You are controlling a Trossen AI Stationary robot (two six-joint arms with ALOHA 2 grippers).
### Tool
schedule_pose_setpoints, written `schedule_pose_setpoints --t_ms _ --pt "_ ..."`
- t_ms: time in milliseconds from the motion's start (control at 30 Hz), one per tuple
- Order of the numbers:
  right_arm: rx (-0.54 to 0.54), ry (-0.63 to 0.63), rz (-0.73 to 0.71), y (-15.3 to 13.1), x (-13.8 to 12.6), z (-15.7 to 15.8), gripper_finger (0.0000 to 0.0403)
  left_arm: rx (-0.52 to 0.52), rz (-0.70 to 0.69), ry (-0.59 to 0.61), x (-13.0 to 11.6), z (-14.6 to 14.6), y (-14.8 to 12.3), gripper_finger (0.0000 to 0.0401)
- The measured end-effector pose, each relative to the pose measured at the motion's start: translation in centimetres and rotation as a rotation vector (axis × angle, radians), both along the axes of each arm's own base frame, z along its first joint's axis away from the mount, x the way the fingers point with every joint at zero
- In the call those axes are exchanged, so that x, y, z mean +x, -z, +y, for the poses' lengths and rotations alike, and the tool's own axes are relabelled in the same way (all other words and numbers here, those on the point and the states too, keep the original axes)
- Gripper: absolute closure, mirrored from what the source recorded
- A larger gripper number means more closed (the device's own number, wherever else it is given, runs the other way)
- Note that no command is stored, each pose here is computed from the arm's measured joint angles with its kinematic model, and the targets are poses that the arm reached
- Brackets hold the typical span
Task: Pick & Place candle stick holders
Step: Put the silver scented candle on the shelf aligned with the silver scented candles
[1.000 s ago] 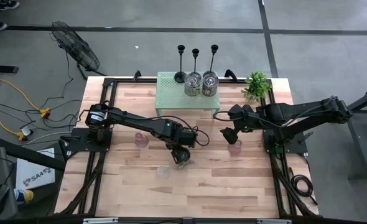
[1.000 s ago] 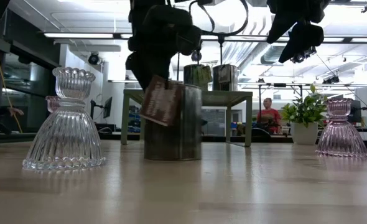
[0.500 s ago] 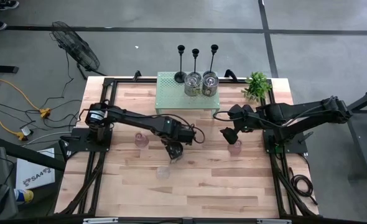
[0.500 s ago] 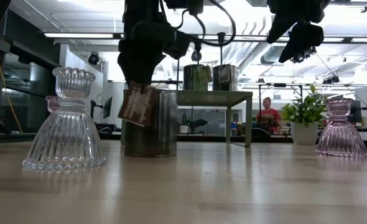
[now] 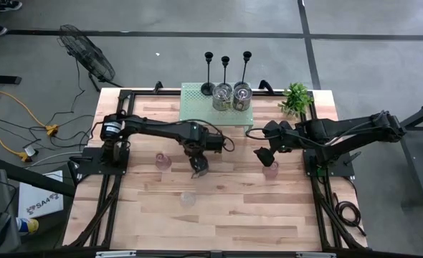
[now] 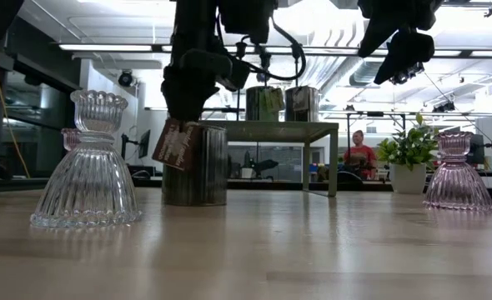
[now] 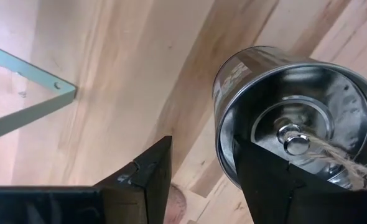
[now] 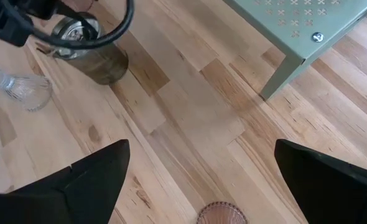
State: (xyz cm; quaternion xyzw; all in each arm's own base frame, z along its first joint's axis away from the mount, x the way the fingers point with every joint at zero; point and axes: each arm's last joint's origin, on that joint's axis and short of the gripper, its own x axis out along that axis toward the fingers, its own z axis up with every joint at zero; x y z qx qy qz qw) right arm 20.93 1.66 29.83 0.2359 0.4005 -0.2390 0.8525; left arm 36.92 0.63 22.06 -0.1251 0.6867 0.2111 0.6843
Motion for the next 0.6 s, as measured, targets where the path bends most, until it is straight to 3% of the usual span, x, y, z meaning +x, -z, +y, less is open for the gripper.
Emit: schedule_pose_setpoints --t_ms 200,600 --pt "0.003 -0.001 0.000 0.0 0.0 0.0 0.0011 -0.038 -0.004 -0.012 0.0 1.6 0.0 0.0235" --pt "0.003 -0.002 0.000 0.0 0.0 0.0 0.0011 -0.056 -0.011 -0.001 0.1 1.8 0.0 0.0237"
